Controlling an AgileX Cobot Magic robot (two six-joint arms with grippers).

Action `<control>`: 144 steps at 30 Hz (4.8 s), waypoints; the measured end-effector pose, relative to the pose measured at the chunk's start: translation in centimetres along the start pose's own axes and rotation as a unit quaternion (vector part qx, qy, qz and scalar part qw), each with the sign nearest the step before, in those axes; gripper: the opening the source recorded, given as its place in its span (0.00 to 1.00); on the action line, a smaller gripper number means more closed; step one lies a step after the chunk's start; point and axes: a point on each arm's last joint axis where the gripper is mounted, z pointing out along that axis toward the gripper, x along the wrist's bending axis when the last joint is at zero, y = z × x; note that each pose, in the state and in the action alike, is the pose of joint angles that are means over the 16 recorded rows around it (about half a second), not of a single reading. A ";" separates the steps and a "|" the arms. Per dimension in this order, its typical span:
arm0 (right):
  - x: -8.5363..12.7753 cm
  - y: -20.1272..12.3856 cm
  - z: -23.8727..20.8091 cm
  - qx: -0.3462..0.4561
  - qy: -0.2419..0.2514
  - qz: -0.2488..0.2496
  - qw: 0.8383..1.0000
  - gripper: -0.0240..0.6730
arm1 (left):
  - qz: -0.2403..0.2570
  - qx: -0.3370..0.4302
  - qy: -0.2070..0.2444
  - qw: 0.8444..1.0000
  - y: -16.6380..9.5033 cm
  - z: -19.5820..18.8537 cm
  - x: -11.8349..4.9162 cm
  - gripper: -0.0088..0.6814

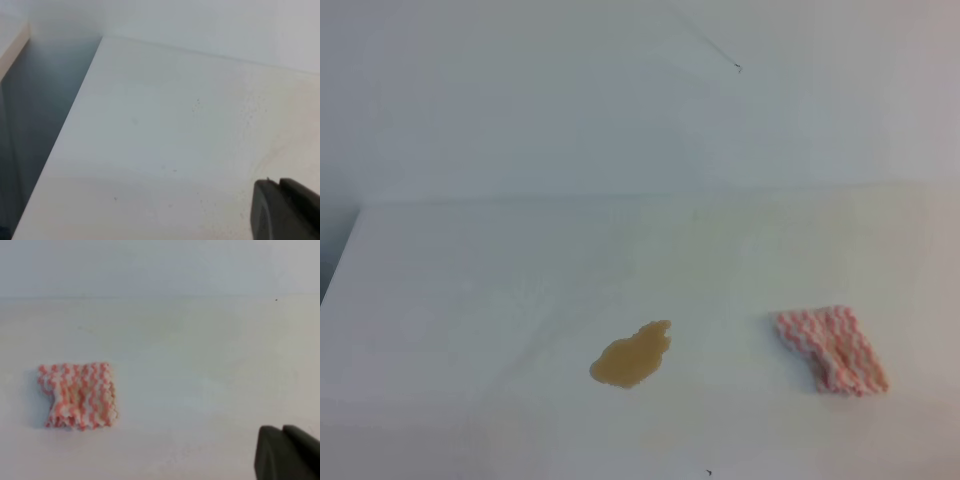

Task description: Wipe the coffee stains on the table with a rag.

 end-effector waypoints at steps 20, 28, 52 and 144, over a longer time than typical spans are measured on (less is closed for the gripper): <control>0.0 0.0 0.0 0.000 0.000 0.000 1.000 0.03 | 0.000 0.000 0.000 1.000 0.0 0.0 0.0 0.01; 0.0 0.0 0.0 0.000 0.000 0.000 1.000 0.03 | 0.000 0.000 0.000 1.000 0.0 0.0 0.0 0.01; 0.0 0.2 0.0 -0.012 0.000 0.005 1.000 0.03 | 0.000 0.000 0.000 1.000 0.0 0.0 0.0 0.01; 6.2 16.2 15.0 0.330 0.241 -0.046 0.911 0.11 | 0.000 0.000 0.000 1.000 0.0 0.0 0.0 0.01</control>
